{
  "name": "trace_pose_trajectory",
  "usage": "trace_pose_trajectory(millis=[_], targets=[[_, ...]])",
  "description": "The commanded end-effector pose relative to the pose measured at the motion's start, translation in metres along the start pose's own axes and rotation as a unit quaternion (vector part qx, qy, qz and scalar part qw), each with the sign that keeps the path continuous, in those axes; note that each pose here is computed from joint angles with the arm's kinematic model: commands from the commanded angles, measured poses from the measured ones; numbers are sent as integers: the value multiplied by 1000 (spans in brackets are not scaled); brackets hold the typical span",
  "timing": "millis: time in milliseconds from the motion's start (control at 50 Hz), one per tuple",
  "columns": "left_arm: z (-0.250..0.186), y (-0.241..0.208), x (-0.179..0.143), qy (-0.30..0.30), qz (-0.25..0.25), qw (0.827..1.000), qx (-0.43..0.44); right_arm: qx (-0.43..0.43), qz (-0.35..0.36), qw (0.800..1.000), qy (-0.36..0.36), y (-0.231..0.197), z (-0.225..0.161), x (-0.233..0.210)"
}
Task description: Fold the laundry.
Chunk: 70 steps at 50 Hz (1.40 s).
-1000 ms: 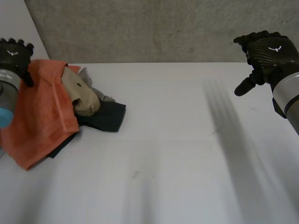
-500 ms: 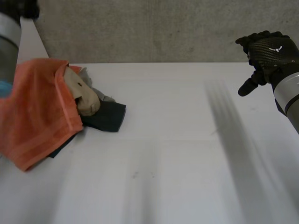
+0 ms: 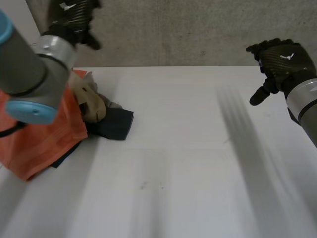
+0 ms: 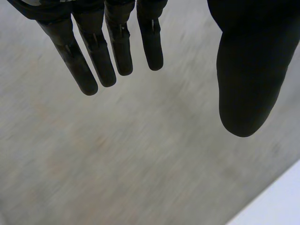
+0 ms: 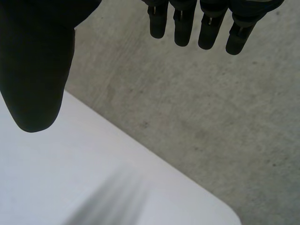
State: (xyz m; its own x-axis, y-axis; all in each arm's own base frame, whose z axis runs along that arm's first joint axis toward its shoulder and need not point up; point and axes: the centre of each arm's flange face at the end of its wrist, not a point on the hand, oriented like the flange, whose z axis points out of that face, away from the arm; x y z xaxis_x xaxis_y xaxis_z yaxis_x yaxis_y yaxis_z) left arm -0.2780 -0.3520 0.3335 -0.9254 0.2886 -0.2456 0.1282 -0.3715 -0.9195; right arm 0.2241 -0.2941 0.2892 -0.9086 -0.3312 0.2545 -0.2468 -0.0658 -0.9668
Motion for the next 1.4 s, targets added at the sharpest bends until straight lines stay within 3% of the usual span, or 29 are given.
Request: trace_pose_trajectory(millis=[20, 60, 140, 280, 460, 620, 760, 840, 940, 1020, 1040, 1160, 1220, 1300, 1400], targets=[[8, 40, -74, -69, 45, 995, -62, -22, 1, 1000, -19, 17, 7, -7], [10, 56, -101, -77, 53, 992, -81, -25, 2, 999, -20, 19, 8, -7], [16, 97, -124, -45, 50, 991, -112, -32, 2, 999, -22, 24, 10, -8], [24, 133, -127, -8, 51, 991, -126, -37, 3, 999, -26, 27, 10, -11], [24, 143, -125, 4, 97, 986, -135, -40, 2, 999, -26, 30, 11, -12], [20, 161, -123, 10, 93, 983, -160, -57, -7, 998, -32, 42, 14, -15], [24, 152, -127, 0, 102, 983, -151, -57, -17, 998, -32, 42, 14, -16], [30, 137, -136, -38, 113, 983, -139, -57, -17, 998, -31, 42, 14, -15], [44, 84, -144, -97, 127, 983, -87, -54, -16, 998, -28, 40, 15, -13], [49, -1, -117, -92, 103, 990, 13, -49, -15, 998, -25, 37, 15, -11], [47, -35, -105, -83, 78, 992, 54, -49, -15, 998, -25, 37, 15, -11], [25, -131, -53, -20, -43, 986, 162, -43, -16, 999, -23, 34, 15, -9], [15, -149, -28, 13, -81, 981, 178, -37, -16, 999, -19, 29, 16, -7], [-6, -161, 37, 87, -126, 971, 181, -34, -16, 999, -11, 27, 18, -2], [0, -116, 64, 105, -130, 979, 120, -35, -17, 999, -5, 28, 20, 3]])
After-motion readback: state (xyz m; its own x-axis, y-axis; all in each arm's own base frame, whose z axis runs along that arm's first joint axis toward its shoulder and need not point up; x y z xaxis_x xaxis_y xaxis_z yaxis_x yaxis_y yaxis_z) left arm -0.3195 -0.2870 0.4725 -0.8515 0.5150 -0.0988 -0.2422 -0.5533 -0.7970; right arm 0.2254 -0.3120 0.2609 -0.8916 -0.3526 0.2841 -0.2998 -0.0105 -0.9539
